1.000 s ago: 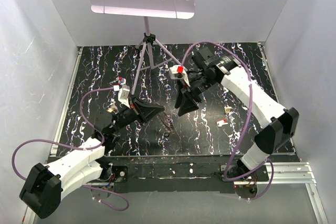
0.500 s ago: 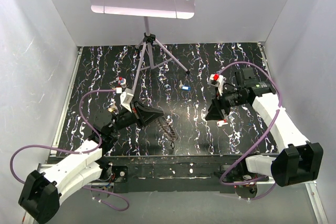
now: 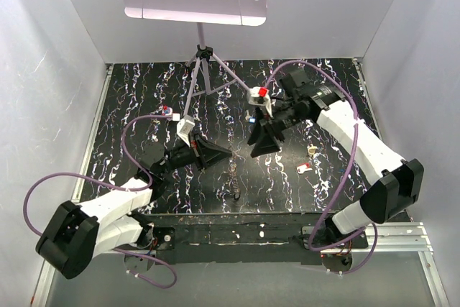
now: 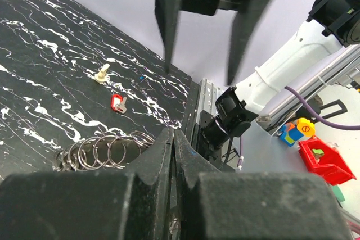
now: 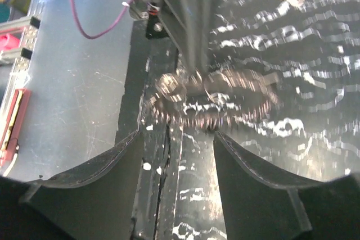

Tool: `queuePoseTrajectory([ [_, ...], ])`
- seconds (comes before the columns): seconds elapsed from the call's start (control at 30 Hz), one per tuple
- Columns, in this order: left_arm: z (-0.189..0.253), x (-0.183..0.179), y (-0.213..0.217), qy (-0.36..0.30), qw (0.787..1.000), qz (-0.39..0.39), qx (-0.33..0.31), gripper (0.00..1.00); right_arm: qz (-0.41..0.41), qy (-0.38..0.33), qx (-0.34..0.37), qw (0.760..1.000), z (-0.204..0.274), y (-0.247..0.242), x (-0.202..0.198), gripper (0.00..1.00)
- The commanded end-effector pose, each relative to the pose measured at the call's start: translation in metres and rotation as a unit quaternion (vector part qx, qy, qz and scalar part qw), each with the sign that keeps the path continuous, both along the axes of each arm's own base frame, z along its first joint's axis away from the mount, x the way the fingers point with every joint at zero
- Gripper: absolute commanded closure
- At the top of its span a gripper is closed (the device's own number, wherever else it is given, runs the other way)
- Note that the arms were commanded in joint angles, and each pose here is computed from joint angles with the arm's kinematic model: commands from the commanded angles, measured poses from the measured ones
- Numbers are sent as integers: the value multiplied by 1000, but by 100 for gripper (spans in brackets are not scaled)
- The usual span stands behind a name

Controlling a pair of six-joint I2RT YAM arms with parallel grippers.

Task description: Put the keys on the keyring

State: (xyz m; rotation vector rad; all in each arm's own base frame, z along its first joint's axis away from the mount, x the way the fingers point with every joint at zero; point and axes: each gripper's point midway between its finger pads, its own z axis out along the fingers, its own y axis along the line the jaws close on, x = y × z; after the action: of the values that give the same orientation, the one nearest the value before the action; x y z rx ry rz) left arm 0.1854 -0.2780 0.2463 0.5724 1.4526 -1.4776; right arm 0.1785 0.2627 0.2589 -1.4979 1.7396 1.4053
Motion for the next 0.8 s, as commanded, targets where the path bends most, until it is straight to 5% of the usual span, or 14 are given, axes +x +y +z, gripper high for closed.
queuePoseTrajectory([
  [0.0, 49, 0, -2, -57, 997, -9, -54, 100, 61, -29, 39, 997, 37, 30, -15, 39],
  [0.77, 59, 2, 6, -61, 996, 19, -69, 100, 107, -4, 26, 994, 21, 53, -33, 39],
])
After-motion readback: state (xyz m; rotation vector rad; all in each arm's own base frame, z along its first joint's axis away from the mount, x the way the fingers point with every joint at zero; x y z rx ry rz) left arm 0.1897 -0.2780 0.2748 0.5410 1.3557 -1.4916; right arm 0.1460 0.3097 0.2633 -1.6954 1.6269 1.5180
